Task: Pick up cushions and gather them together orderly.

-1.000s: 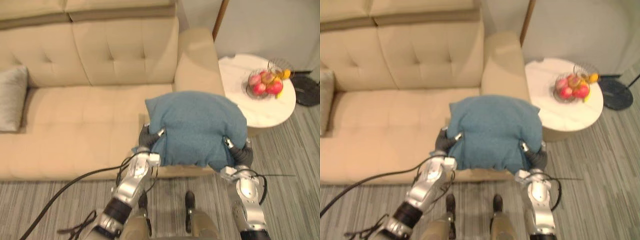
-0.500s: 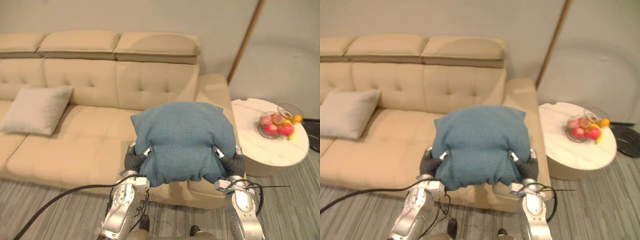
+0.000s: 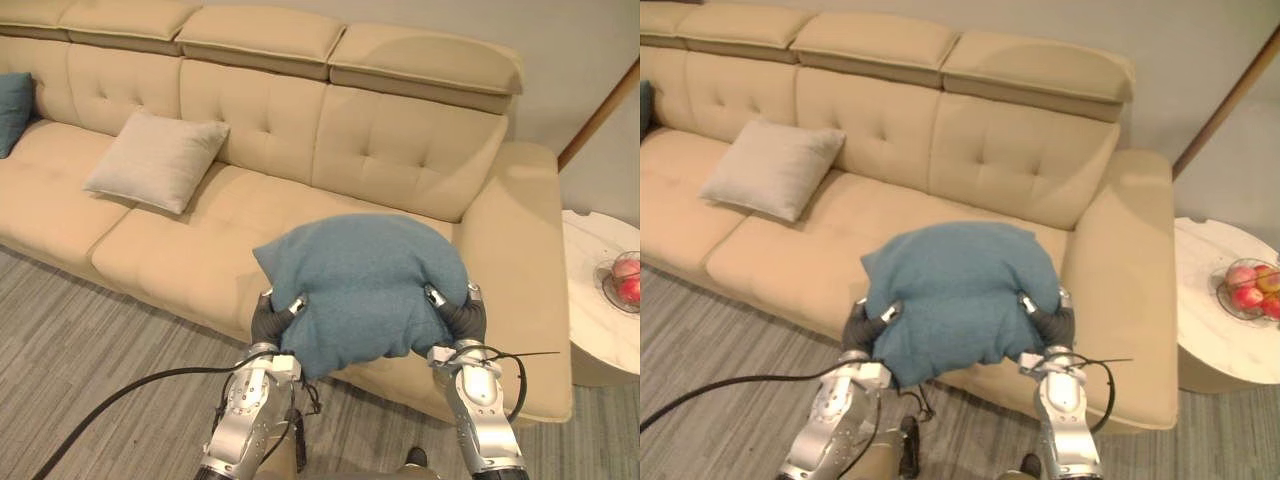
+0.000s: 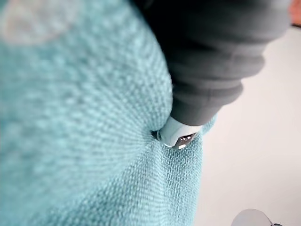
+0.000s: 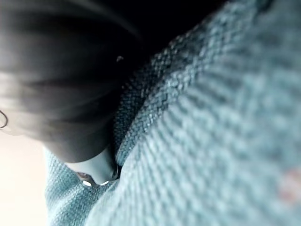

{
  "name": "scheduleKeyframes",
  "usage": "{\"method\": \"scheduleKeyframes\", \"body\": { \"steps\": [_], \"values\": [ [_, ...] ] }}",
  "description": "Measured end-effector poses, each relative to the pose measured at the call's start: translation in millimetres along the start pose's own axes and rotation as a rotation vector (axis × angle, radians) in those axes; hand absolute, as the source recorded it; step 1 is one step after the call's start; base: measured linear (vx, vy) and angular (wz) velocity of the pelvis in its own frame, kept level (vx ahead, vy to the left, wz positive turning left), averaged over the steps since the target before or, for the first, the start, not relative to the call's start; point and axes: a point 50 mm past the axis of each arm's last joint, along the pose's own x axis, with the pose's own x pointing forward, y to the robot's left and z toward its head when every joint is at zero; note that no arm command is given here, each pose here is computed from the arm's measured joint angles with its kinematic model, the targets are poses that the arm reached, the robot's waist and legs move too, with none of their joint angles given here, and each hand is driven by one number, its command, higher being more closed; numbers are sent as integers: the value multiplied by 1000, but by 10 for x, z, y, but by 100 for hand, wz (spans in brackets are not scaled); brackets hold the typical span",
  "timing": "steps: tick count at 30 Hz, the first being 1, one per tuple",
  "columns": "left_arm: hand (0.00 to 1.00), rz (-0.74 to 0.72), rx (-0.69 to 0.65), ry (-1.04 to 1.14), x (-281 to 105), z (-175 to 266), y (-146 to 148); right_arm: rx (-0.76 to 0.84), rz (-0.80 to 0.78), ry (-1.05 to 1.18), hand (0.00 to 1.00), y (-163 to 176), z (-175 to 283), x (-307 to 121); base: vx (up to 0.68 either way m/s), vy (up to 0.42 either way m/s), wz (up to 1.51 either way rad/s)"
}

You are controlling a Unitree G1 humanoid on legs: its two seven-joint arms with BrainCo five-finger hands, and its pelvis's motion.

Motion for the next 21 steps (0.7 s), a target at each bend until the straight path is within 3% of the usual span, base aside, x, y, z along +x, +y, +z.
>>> {"method": "scheduleKeyframes", "body": {
  "steps": [7, 15, 21],
  "values": [
    [100, -15, -4, 10, -41, -22, 12, 38, -3, -35, 100, 45, 92, -26, 126, 233, -7],
    [100, -21, -22, 13, -75, -30, -13, 13, 1, -39, 100, -5, 101, -24, 209, 13, 40],
    [100, -53, -70, -52, -141, 103, -79, 32, 4, -165, 100, -16, 394, -69, 86, 20, -12]
  ]
}}
